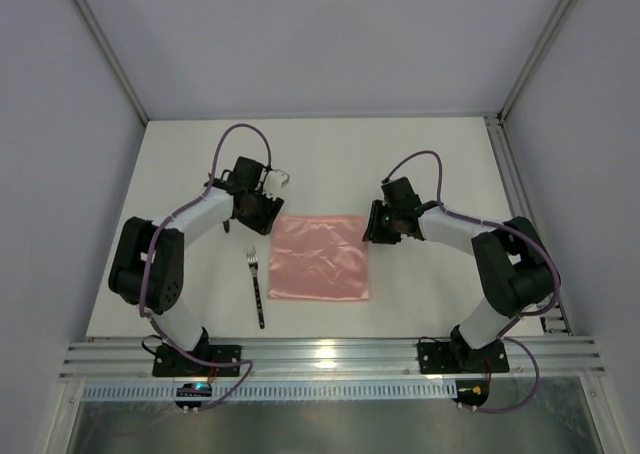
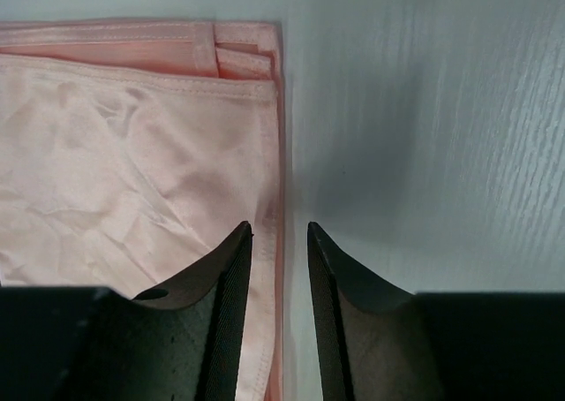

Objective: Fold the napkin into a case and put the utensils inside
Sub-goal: Smooth out the square-folded napkin at the center of the board.

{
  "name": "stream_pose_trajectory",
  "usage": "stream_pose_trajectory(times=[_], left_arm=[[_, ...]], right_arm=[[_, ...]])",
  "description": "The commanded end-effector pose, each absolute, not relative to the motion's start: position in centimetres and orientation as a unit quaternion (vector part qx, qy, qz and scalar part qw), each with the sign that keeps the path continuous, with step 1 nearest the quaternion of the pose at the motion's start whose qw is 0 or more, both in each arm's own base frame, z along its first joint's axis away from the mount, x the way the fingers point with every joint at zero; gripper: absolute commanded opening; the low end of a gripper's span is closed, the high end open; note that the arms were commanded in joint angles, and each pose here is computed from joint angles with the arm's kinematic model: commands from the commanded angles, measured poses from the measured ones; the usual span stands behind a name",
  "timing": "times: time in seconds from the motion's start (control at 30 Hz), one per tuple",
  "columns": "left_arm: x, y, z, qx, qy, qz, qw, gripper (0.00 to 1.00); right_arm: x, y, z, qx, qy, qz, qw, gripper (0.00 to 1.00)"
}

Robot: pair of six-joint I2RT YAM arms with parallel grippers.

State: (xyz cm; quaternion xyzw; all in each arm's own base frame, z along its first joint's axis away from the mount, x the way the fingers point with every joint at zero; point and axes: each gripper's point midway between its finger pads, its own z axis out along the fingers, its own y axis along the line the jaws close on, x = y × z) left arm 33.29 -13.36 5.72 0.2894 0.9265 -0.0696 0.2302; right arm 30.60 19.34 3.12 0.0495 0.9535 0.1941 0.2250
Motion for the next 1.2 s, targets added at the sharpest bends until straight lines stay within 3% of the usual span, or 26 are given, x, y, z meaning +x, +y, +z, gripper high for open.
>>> stream_pose_trajectory(times=[0.0,0.17,0.3,0.43,0.6,0.67,1.03,1.17], left_arm=[[35.2,-16.1,5.6,0.274,0.921,-0.118,0.251,0.51],[37.2,-15.9,4.4,0.254,0.929,-0.097,0.251,0.51],[37.7,-15.6,2.5,0.246,0.937,-0.083,0.234,0.43],[37.1,-15.7,0.9,0.259,0.94,-0.088,0.206,0.31],[37.2,-16.3,1.1,0.271,0.935,-0.102,0.204,0.17],[37.3,-16.8,1.2,0.278,0.933,-0.113,0.201,0.13],[40.9,-19.3,3.2,0.29,0.923,-0.135,0.216,0.13],[42.2,-18.5,3.9,0.29,0.923,-0.105,0.231,0.22]], right_arm=[[33.4,20.1,4.1,0.038,0.939,0.222,0.261,0.36],[34.1,20.2,2.9,0.042,0.939,0.226,0.256,0.36],[34.3,20.2,1.6,0.048,0.942,0.225,0.245,0.33],[34.6,20.0,0.6,0.063,0.944,0.228,0.231,0.24],[35.3,18.6,-0.3,0.1,0.946,0.219,0.219,0.04],[35.8,18.3,-0.1,0.107,0.941,0.231,0.222,0.04],[41.1,15.5,2.2,0.117,0.937,0.219,0.246,0.04],[41.7,15.3,2.9,0.111,0.939,0.224,0.237,0.09]])
